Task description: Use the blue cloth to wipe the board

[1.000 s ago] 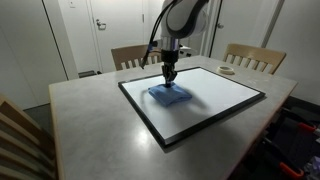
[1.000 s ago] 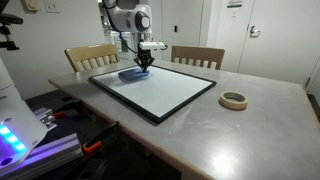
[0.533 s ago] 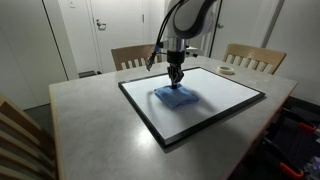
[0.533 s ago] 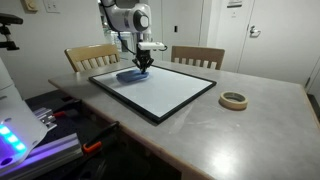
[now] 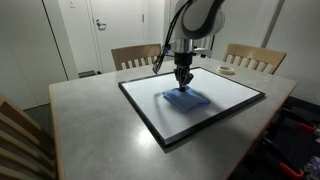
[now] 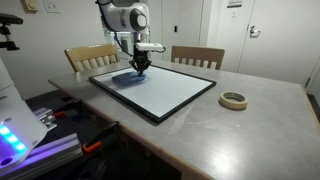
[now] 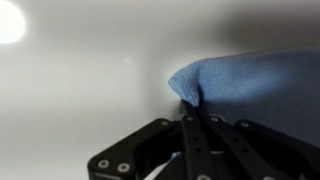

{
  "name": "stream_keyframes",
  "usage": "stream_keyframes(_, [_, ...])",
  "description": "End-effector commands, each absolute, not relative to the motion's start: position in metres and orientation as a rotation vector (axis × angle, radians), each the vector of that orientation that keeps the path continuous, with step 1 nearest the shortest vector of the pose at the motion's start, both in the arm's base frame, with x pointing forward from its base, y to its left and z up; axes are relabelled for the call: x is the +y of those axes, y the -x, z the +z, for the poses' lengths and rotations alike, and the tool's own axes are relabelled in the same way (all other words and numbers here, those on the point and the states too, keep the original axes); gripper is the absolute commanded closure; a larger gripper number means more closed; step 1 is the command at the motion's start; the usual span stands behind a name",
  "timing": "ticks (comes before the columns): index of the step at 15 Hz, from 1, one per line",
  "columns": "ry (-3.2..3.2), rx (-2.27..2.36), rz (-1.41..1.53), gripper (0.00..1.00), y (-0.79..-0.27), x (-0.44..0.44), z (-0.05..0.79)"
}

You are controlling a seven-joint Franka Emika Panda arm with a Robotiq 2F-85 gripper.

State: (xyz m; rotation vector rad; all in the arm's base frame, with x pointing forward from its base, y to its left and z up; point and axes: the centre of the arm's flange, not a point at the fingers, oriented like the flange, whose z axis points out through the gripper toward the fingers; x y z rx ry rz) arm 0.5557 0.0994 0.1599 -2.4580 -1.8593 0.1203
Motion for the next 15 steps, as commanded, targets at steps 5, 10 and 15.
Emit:
stream_keyframes(5, [2.394, -1.913, 0.167, 0.99, -0.509, 0.093, 0.150])
stream_keyframes(10, [2.392, -1.920, 0.175, 0.99, -0.494, 0.102, 0.148])
stream_keyframes(15, [2.400, -1.925, 0.157, 0.99, -0.490, 0.124, 0.146])
